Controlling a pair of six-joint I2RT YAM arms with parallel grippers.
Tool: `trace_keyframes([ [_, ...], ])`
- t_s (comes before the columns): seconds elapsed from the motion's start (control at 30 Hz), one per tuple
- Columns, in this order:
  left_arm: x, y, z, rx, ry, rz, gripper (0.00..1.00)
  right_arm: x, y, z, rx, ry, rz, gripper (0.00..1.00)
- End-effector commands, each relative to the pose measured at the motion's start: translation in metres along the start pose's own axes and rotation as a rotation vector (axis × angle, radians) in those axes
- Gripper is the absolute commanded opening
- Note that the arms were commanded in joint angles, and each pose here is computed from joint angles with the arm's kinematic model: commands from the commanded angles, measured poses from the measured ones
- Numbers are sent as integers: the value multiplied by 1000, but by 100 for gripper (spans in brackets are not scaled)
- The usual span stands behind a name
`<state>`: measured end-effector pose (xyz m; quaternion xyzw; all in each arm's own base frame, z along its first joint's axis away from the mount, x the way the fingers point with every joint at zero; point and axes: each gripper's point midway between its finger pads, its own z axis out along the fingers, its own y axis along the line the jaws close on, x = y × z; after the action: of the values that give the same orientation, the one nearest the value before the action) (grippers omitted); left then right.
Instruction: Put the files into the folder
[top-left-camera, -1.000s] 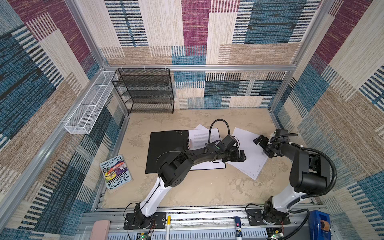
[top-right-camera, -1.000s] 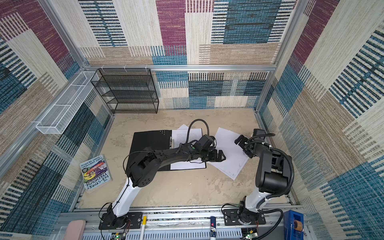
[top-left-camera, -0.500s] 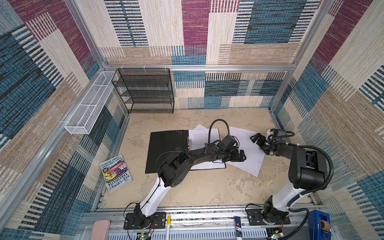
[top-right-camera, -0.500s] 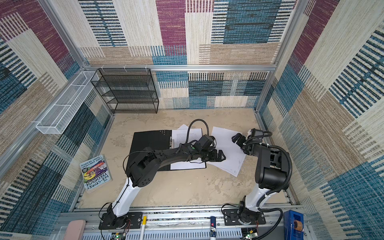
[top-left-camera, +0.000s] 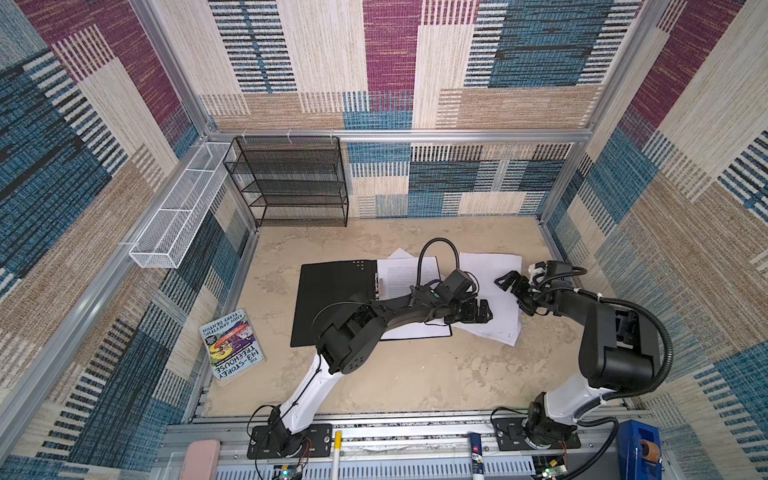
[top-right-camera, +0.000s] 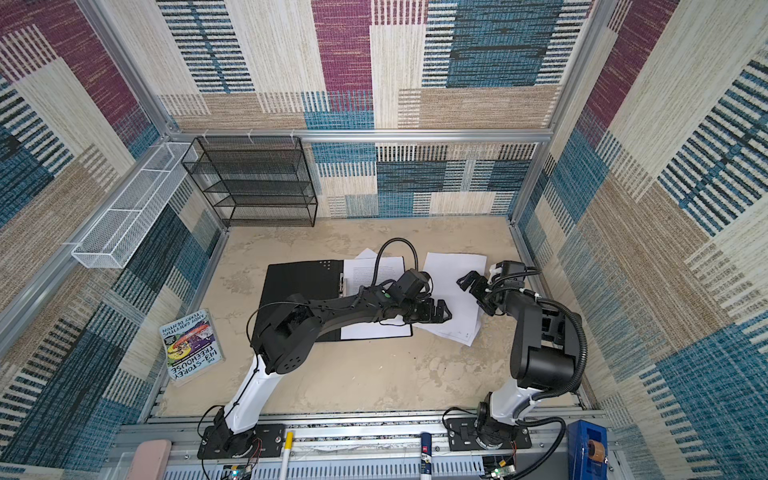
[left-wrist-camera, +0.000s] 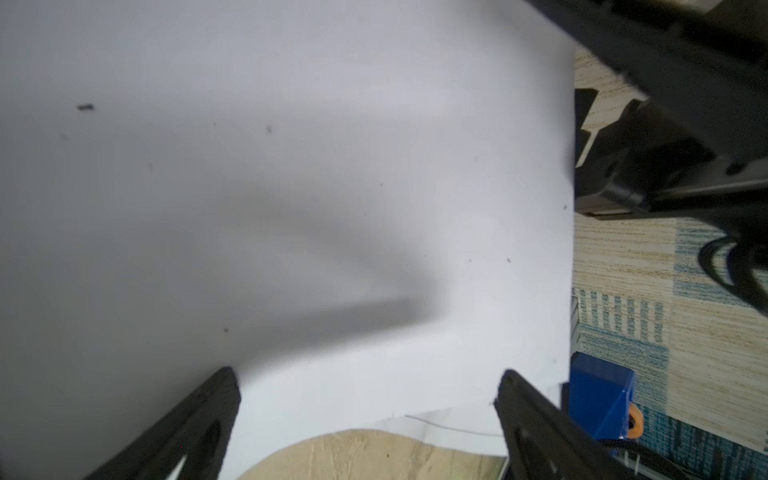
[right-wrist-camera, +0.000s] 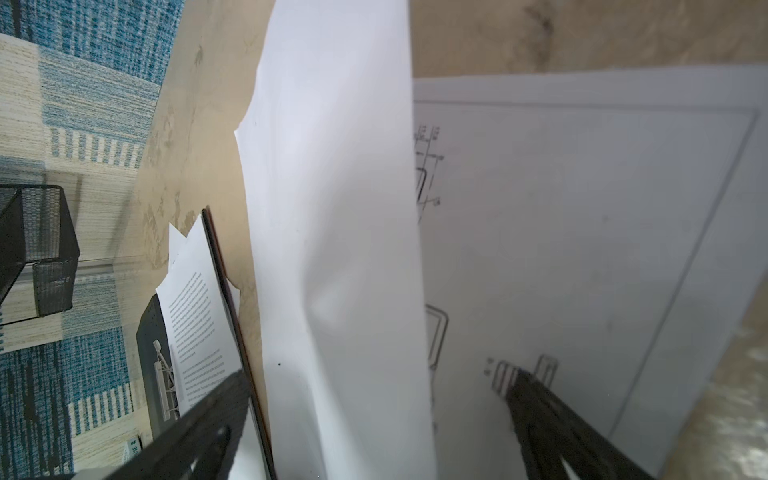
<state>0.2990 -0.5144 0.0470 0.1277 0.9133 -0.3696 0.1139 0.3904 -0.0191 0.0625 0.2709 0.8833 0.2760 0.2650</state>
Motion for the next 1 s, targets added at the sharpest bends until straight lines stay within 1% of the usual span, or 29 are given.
trace_keyframes([
  [0.0, 44, 53, 4, -189, 148, -94, 99, -1, -3, 1, 41, 18, -7, 100],
  [0.1, 46, 55, 4, -192, 151, -93, 99, -6, 1, 2, 83, 7, -44, 100],
  [0.13, 46, 55, 3, -191, 151, -93, 99, -7, 4, 2, 74, 5, -55, 100],
  [0.37, 46, 55, 3, -184, 152, -98, 99, -3, 20, 4, -20, 31, -34, 100],
  [0.43, 45, 54, 3, -181, 151, -98, 99, 3, 19, 4, -29, 37, -19, 100],
  [0.57, 45, 55, 3, -175, 153, -102, 99, 11, 26, 2, -99, 30, 0, 99],
  [0.67, 44, 55, 2, -171, 152, -107, 99, 14, 30, -3, -126, 8, 6, 96],
  [0.97, 46, 57, 2, -165, 156, -115, 99, 7, 27, -18, -78, -62, 6, 81],
])
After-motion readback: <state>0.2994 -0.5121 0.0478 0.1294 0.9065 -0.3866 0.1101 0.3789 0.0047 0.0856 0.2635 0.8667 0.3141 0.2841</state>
